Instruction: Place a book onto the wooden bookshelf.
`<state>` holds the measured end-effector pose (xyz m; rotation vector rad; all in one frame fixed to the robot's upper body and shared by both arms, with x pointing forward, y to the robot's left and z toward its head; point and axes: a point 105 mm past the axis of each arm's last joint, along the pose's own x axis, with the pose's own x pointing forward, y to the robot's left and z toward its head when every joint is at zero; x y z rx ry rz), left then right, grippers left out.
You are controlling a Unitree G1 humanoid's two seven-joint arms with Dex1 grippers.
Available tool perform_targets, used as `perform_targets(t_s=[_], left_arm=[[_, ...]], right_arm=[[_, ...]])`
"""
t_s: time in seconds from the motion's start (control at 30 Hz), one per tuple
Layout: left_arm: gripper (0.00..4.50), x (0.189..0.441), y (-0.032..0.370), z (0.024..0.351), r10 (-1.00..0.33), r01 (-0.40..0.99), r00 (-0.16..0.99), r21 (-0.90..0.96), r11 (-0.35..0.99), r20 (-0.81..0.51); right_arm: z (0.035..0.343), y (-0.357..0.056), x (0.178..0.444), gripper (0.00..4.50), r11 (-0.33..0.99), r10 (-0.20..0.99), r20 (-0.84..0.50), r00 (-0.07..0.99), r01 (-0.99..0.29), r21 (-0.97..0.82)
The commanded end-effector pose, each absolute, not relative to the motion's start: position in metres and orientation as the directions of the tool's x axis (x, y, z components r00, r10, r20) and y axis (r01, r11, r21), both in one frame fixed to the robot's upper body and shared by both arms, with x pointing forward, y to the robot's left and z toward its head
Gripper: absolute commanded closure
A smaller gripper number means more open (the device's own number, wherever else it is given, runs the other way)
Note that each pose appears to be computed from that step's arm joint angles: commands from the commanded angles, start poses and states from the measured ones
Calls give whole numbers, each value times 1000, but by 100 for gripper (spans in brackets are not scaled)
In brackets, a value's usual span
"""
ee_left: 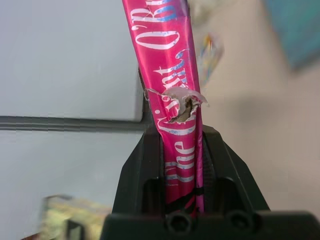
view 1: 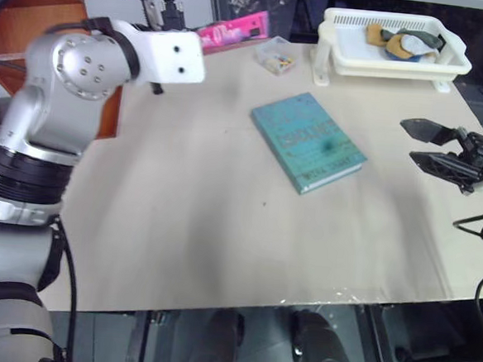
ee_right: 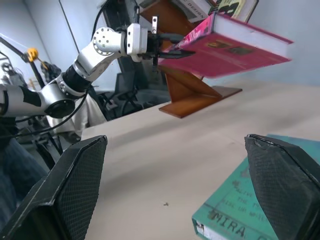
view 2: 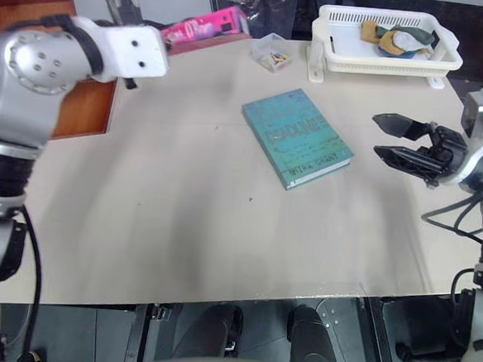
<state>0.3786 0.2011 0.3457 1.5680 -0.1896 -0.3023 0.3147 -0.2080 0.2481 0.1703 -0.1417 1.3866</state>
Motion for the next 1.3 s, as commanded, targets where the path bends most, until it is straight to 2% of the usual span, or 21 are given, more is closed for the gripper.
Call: perform_targets(t_s=[0.03,0.13,0.2,0.37,0.57,0.8,0.97,1.3], left_arm=[[407,369,220,374,-269,4,962,990,-139,-42],[407,367,229,374,-256,14,963,965,-263,-84],[407,367,233,376,-260,28,960,962,-271,-102],[407,360,257,388,-236,76,962,968,-241,-134],[407,350,292,397,-190,77,975,977,-198,-115],[407,339,341,381,-91,123,986,978,-167,-140],[407,338,362,376,-67,58,996,991,-123,-66],[407,336,392,365,19,29,999,996,-87,-27]], right_arm=[[255,-205,314,0,116,974,197,112,-993,-11],[254,-203,318,0,114,975,195,110,-993,-11],[252,-200,319,0,112,977,186,107,-994,-14],[258,-200,321,0,110,976,193,102,-993,-32],[256,-203,321,0,121,974,195,111,-992,-37],[256,-203,321,0,122,974,197,112,-992,-42],[256,-203,322,0,124,974,196,113,-991,-44],[254,-205,321,0,134,973,194,123,-990,-45]])
